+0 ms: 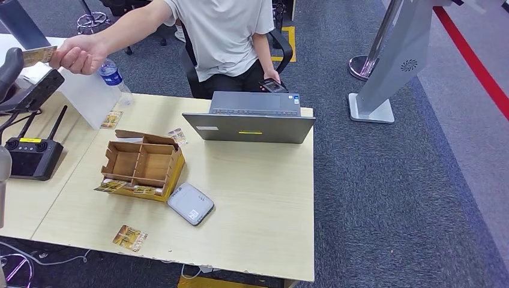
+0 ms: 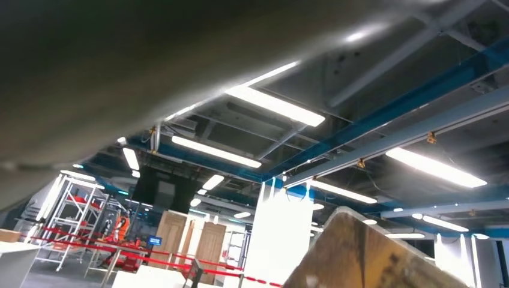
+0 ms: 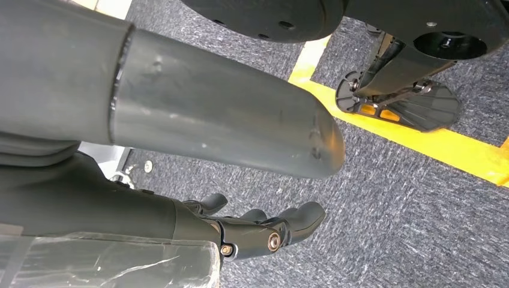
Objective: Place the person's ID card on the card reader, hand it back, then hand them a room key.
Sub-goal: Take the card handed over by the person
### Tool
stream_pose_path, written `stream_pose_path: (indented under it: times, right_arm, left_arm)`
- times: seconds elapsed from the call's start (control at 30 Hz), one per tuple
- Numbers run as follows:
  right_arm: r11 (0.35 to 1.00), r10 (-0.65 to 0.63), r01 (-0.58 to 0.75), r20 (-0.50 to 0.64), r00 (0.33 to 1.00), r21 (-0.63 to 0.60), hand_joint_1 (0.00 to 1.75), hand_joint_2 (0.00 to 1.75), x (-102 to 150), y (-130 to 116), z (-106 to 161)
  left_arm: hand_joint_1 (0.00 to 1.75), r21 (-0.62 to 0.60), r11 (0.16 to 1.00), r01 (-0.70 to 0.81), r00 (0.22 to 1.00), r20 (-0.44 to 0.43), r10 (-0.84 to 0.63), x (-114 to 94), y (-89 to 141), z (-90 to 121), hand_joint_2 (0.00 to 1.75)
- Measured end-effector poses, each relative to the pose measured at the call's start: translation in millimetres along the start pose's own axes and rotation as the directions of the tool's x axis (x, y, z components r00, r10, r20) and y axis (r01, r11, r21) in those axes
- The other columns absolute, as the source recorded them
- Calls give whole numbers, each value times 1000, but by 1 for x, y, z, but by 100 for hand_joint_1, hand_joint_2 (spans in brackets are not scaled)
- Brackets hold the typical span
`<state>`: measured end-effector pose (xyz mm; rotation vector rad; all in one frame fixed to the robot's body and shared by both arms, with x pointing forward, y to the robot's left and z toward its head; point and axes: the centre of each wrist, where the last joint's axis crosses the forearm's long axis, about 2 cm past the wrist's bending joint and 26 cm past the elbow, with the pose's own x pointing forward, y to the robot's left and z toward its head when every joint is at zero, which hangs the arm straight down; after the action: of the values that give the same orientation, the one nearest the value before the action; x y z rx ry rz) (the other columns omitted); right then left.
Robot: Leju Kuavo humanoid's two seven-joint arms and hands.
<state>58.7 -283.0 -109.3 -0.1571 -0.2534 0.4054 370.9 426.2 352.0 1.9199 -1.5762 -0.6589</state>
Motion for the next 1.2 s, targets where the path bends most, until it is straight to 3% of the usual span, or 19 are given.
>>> stream_pose_path:
  times: [0.9,0.93,1.07,1.2]
  right_arm:
    - [1000,5,-5,-5,1000,4,0,0,1,0,0]
    - [1000,6,-6,-5,1000,4,0,0,1,0,0]
    - [1000,13,-13,-7,1000,5,0,0,1,0,0]
    - [1000,14,-14,-7,1000,6,0,0,0,0,0]
  left_arm:
    - [0,-138,990,12,1000,25,-8,-1,-13,4,175]
    - [7,-141,990,15,1000,23,-11,-1,-13,4,175]
    - [175,-151,988,22,1000,23,-19,0,-14,4,175]
    - [175,-180,983,35,999,37,-29,1,-15,3,175]
